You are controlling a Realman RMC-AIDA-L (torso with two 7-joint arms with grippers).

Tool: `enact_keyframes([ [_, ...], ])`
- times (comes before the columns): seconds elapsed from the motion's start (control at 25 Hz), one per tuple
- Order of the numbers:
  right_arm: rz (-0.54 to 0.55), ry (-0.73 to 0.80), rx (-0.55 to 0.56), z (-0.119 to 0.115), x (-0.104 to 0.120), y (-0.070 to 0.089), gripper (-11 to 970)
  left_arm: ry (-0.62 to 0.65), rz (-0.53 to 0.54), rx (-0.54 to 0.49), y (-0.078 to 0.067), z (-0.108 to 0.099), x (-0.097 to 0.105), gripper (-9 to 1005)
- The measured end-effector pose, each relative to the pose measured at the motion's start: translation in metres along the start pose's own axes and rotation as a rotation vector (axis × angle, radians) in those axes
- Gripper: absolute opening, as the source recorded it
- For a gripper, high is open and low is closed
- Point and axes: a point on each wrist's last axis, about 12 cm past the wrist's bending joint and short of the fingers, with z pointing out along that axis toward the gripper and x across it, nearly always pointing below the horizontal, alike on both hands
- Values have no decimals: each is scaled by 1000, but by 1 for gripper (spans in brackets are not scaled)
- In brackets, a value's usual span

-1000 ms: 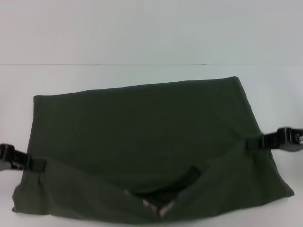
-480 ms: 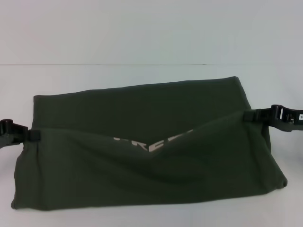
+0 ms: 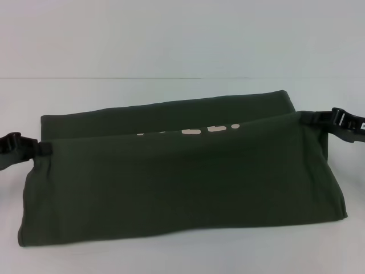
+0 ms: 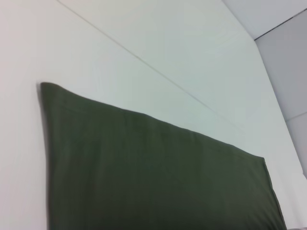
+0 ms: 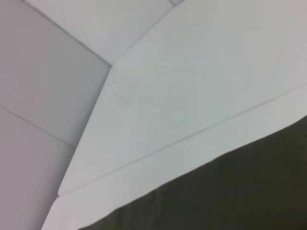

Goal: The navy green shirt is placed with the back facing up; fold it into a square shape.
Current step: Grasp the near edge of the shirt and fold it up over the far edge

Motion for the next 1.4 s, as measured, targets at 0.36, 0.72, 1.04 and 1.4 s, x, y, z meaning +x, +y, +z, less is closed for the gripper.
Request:
enact_keyframes([
  [0.36,-37,-37,42,19,7,1,37,-71,46,-16,-5,22,-5,52],
  [0.72,-50,-122,30,22,0,4,38,-148,81,-44,-10,38,-14,52],
  [1.04,-98,-163,53,37,-10,12,39,-206,114,-59,-16,47,-25,53],
  [1.4,-160,-186,119,53,-20,18,39,-260,143,-108,-21,61,-32,53],
])
